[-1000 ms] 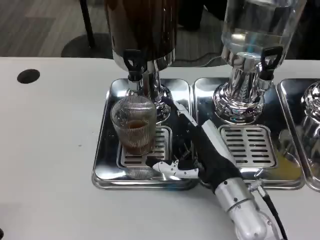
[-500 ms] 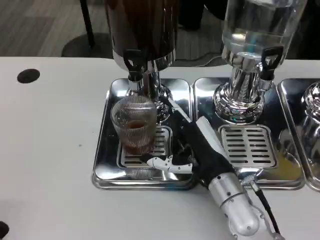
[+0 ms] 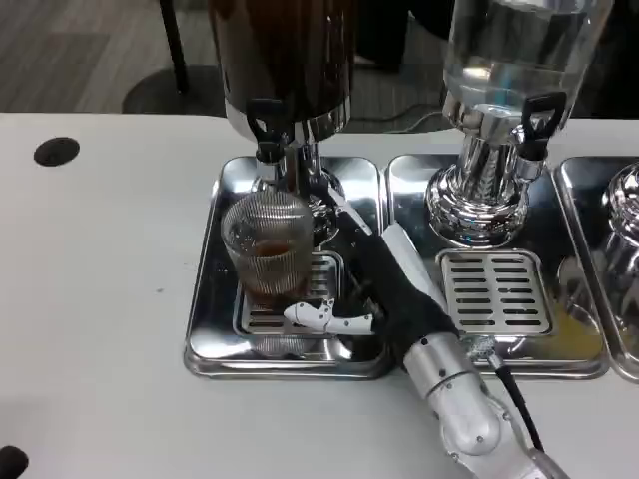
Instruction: Grasp the cup under the faucet to collect the drink, then remove the cup.
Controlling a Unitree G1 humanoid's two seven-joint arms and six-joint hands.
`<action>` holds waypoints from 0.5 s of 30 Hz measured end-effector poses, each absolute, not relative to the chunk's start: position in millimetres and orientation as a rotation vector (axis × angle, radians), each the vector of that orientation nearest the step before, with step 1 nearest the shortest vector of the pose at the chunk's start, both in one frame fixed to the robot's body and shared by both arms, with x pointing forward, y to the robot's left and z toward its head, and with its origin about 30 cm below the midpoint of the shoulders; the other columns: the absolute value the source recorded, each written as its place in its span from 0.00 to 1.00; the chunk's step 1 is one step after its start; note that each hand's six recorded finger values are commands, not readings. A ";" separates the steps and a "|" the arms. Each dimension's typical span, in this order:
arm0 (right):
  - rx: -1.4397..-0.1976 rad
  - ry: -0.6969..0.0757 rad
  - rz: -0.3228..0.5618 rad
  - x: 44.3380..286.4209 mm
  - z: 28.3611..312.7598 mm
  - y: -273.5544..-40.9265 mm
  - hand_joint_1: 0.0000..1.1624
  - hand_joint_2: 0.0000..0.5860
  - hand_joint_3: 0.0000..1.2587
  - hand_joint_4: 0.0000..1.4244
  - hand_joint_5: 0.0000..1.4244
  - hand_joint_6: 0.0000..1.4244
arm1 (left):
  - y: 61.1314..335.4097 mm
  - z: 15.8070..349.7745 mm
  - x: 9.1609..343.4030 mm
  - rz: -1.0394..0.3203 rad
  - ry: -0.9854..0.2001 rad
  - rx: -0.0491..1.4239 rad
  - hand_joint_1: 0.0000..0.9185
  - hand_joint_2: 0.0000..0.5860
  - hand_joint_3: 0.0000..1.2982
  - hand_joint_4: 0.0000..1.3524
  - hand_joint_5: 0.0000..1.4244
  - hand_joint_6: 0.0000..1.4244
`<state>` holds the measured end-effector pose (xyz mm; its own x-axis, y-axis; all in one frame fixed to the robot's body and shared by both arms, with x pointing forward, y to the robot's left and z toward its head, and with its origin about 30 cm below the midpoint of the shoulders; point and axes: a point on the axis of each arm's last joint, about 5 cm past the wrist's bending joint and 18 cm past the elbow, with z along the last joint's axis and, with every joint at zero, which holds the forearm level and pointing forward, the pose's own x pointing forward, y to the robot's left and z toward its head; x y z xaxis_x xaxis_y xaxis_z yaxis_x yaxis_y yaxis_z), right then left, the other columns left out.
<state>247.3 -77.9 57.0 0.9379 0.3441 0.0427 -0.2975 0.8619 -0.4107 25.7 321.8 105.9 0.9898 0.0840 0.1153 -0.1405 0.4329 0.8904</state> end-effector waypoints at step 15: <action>-0.427 -0.096 0.323 248.9 57.2 -73.0 0.86 0.26 0.04 0.03 0.03 0.01 | 322.9 106.8 36.0 0.149 -0.065 1.117 0.00 0.05 0.00 0.00 0.00 0.00</action>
<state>248.9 -73.0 57.2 0.9448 0.3269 0.0238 -0.2870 0.8601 -0.4217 36.0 322.9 106.8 0.9881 0.0869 0.1269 -0.1521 0.4294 0.8902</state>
